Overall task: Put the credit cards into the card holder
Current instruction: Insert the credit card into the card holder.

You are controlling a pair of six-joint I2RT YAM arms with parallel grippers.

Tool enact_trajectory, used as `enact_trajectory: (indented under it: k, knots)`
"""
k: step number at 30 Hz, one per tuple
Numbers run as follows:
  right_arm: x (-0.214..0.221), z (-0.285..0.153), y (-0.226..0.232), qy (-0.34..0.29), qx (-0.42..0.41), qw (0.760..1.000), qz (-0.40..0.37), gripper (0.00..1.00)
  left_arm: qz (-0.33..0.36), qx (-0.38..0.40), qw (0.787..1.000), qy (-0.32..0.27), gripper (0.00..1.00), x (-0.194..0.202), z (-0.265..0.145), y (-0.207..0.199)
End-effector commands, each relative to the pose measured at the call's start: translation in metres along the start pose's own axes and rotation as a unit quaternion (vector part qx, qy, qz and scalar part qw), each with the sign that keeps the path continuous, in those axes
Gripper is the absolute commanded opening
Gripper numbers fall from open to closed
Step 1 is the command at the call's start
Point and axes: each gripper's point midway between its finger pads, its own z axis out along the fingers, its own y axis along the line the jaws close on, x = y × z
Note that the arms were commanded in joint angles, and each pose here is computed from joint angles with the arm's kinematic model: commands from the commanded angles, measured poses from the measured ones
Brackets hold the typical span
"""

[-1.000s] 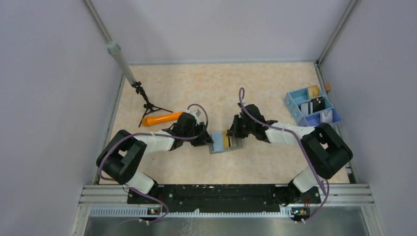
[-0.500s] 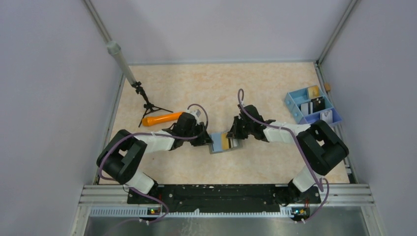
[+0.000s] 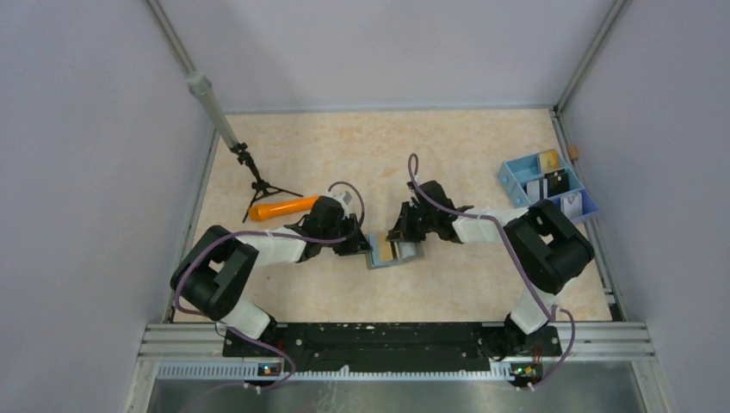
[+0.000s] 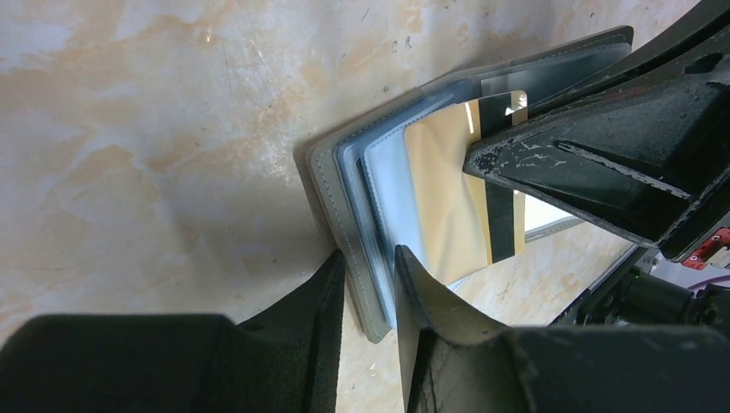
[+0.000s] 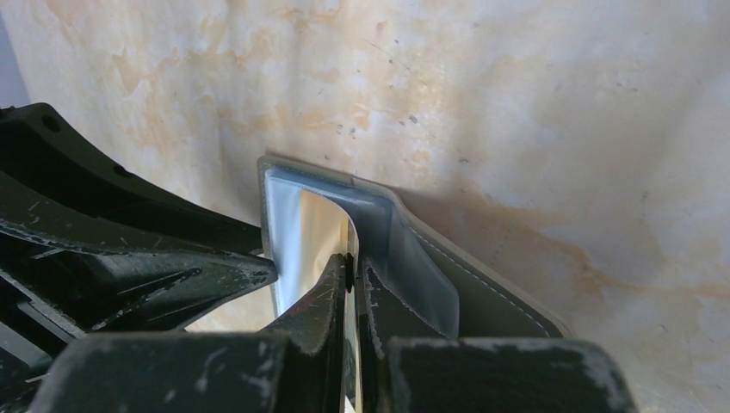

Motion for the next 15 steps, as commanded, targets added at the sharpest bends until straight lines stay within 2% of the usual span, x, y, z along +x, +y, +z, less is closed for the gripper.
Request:
enact_trajectory:
  k: [1,4,8,15]
  knots:
    - [0.042,0.008,-0.049,0.07,0.091,0.993,-0.012,0.0,0.008,-0.029,1.0,0.002,0.29,0.003,0.007,0.014]
    - [0.041,0.006,-0.047,0.071,0.094,0.993,-0.02,0.06,0.005,-0.033,0.999,0.001,0.27,0.003,0.007,0.016]
    - [0.033,-0.003,-0.042,0.059,0.103,0.992,-0.033,0.25,0.002,-0.036,0.999,0.002,0.27,0.005,0.008,0.018]
    - [0.009,-0.028,-0.028,0.022,0.123,0.991,-0.057,0.42,-0.003,-0.039,0.999,-0.001,0.26,0.005,0.007,0.019]
